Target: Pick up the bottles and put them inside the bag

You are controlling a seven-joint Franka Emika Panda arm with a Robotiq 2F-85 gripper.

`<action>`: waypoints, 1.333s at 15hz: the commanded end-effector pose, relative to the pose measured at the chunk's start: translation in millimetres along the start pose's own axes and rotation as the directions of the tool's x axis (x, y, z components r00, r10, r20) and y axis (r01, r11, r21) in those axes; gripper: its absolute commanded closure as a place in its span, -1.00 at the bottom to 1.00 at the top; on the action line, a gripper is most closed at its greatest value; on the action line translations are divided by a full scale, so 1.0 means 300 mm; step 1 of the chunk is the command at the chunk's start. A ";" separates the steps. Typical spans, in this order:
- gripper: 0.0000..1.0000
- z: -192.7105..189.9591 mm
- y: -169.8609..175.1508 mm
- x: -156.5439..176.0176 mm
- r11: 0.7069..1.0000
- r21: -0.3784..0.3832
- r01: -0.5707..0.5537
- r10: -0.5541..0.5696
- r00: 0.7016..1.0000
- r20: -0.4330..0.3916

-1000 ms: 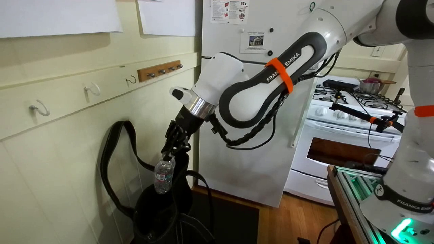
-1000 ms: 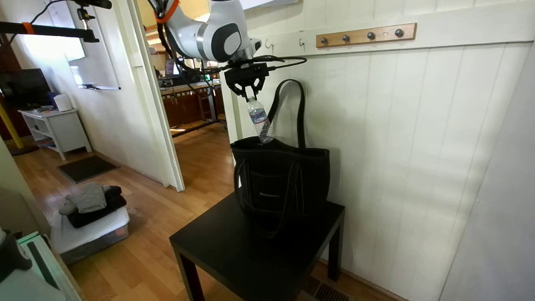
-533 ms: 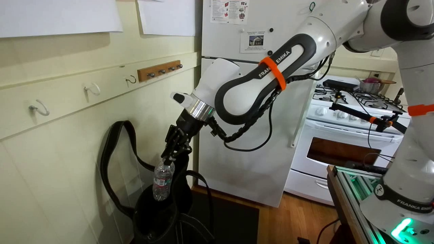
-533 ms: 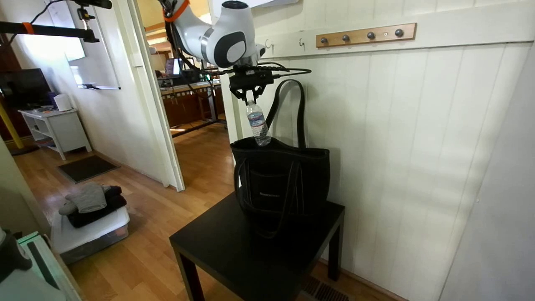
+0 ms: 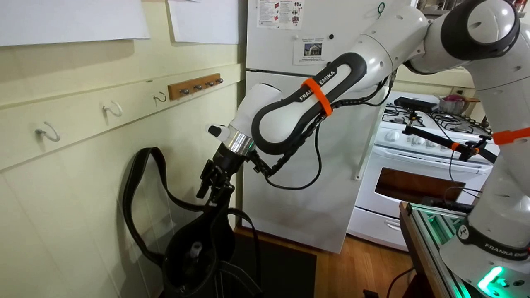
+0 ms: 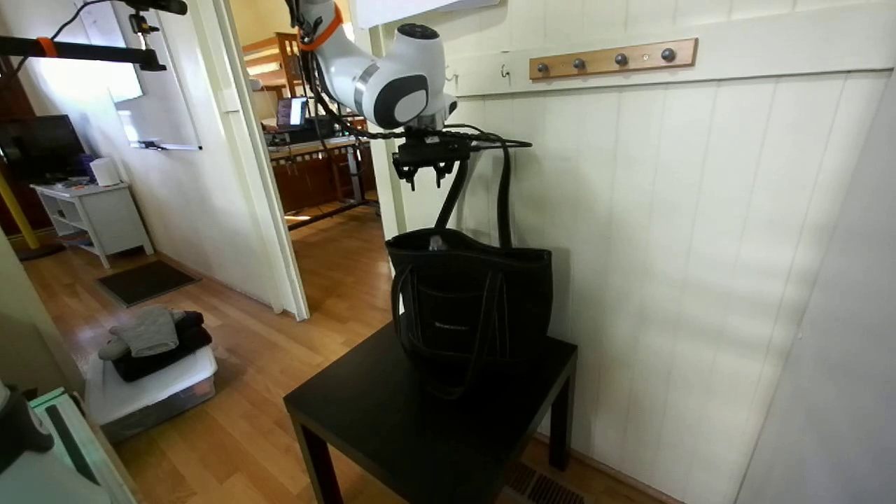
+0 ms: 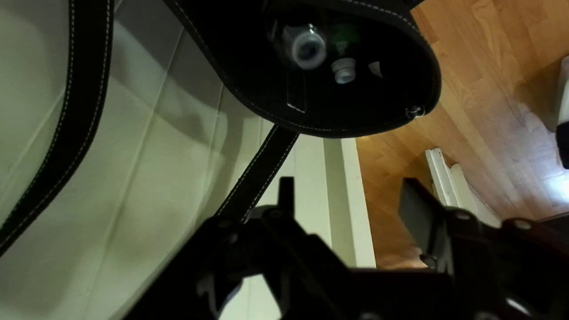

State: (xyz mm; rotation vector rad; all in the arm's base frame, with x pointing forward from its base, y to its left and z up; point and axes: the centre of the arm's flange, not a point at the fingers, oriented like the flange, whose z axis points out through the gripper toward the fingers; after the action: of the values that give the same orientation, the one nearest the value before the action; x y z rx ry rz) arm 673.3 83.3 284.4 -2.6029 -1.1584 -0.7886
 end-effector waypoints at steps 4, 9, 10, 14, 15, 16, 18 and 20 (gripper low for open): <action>-1.00 0.030 0.036 -0.001 0.995 0.078 -0.060 0.057 0.998 0.032; -1.00 0.022 0.039 -0.043 0.968 0.102 -0.231 0.212 0.963 0.167; -1.00 0.018 0.042 -0.053 0.960 0.098 -0.261 0.239 0.953 0.188; -1.00 -0.012 0.029 -0.091 0.933 0.008 -0.359 0.346 0.904 0.251; -1.00 -0.016 0.022 -0.099 0.920 -0.037 -0.391 0.387 0.886 0.257; -1.00 -0.018 0.013 -0.108 0.903 -0.093 -0.420 0.429 0.864 0.262; -1.00 -0.018 -0.001 -0.126 0.873 -0.162 -0.460 0.487 0.826 0.285; -1.00 -0.019 -0.018 -0.143 0.852 -0.206 -0.482 0.524 0.790 0.318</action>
State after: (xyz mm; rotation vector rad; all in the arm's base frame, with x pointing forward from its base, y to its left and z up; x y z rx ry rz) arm 661.6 49.0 267.3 -2.9387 -0.5234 -0.3422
